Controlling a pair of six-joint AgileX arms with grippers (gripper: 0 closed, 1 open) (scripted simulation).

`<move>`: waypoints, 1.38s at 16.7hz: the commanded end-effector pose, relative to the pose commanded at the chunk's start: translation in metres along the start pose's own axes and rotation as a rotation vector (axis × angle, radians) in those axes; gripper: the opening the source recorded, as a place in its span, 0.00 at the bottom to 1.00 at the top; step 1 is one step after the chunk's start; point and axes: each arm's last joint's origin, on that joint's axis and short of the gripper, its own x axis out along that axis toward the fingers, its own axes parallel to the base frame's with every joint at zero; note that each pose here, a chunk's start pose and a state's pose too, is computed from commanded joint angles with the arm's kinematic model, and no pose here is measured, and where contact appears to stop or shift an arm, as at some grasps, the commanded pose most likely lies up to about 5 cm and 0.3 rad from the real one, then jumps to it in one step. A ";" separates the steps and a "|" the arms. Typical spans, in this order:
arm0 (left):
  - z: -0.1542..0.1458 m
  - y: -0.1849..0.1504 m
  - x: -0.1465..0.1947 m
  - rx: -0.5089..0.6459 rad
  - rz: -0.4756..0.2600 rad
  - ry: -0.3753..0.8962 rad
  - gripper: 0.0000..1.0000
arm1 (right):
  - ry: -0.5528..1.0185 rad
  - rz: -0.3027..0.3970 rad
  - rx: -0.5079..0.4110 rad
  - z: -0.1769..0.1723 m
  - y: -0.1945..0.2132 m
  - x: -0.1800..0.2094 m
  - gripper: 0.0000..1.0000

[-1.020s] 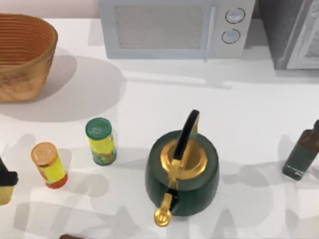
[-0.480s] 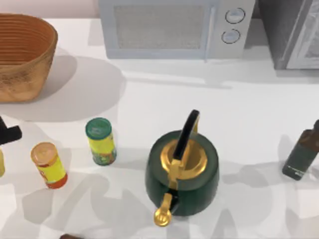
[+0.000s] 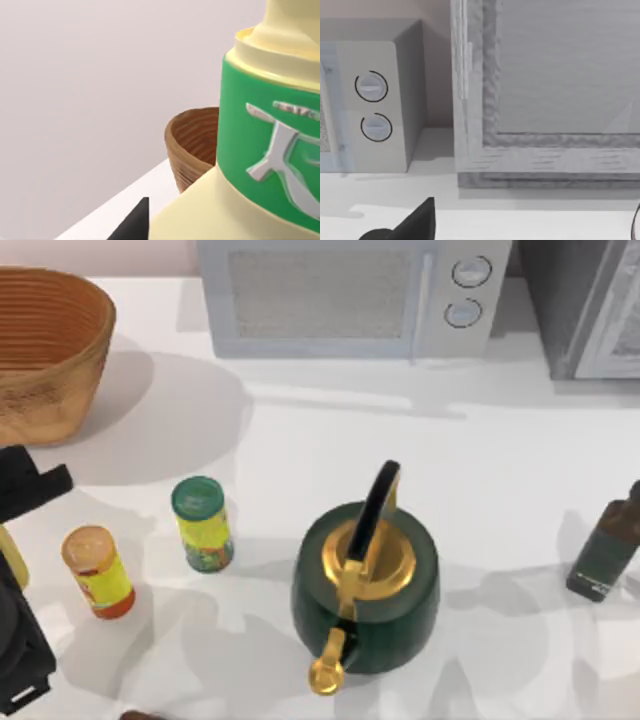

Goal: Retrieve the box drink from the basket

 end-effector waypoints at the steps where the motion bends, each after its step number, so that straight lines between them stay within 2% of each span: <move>1: 0.000 -0.001 -0.001 0.000 0.007 0.001 0.00 | 0.000 0.000 0.000 0.000 0.000 0.000 1.00; 8: -0.001 0.000 0.001 -0.008 0.015 -0.002 0.00 | 0.000 0.000 0.000 0.000 0.000 0.000 1.00; 16: 0.000 0.008 0.031 -0.183 0.114 -0.090 0.00 | 0.000 0.000 0.000 0.000 0.000 0.000 1.00; 19: -0.013 0.006 0.041 -0.165 0.109 -0.089 0.00 | 0.000 0.000 0.000 0.000 0.000 0.000 1.00; 23: -0.036 0.002 0.044 -0.068 0.054 -0.037 0.00 | 0.000 0.000 0.000 0.000 0.000 0.000 1.00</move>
